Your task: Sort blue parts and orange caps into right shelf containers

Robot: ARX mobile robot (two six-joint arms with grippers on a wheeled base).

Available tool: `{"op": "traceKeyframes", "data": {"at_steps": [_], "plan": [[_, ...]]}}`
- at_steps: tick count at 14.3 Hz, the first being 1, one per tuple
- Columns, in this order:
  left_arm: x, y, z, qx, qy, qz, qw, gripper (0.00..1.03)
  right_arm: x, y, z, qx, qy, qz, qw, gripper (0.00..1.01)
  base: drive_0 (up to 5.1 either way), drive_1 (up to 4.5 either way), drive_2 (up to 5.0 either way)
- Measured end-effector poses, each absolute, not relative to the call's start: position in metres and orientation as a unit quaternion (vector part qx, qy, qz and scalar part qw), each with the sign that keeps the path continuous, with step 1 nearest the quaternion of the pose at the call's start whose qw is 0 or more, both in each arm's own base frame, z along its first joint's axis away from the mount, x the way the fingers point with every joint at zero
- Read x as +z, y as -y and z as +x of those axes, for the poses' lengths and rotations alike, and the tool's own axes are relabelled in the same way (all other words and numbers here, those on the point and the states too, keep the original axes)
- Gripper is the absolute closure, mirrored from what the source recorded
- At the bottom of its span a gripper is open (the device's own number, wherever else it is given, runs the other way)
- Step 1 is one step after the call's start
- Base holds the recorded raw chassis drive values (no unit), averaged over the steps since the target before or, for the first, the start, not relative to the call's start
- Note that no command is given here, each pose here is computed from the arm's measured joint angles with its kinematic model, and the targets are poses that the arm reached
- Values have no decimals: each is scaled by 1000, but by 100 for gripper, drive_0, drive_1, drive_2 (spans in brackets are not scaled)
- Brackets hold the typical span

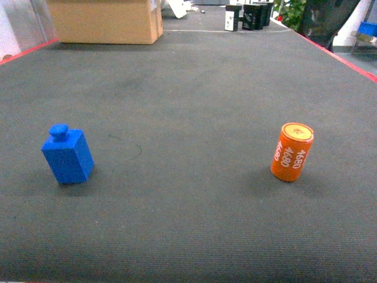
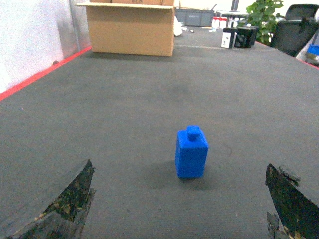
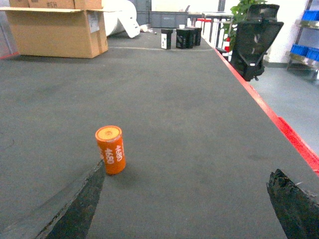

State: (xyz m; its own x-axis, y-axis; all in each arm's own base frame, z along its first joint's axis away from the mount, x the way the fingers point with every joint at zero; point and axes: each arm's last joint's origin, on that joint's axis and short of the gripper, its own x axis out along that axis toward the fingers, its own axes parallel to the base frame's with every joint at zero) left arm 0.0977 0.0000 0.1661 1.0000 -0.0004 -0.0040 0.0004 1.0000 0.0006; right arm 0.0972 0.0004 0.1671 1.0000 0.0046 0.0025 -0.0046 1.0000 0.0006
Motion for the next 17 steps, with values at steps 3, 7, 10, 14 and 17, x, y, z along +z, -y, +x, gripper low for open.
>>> {"op": "traceKeyframes", "data": {"at_steps": [3,7,10,14,17], "plan": [[166,0,98,0,-2,0,1000,5,167,0,97,2,0,0,1000,3,0,0,0],[166,0,98,0,-2,0,1000,5,167,0,97,2,1,0,1000,3,0,0,0],[166,0,98,0,-2,0,1000,5,167,0,97,2,1,0,1000,3,0,0,0],[166,0,98,0,-2,0,1000,5,167,0,97,2,1,0,1000,3,0,0,0],[166,0,98,0,-2,0,1000,5,167,0,97,2,1,0,1000,3,0,0,0]]}}
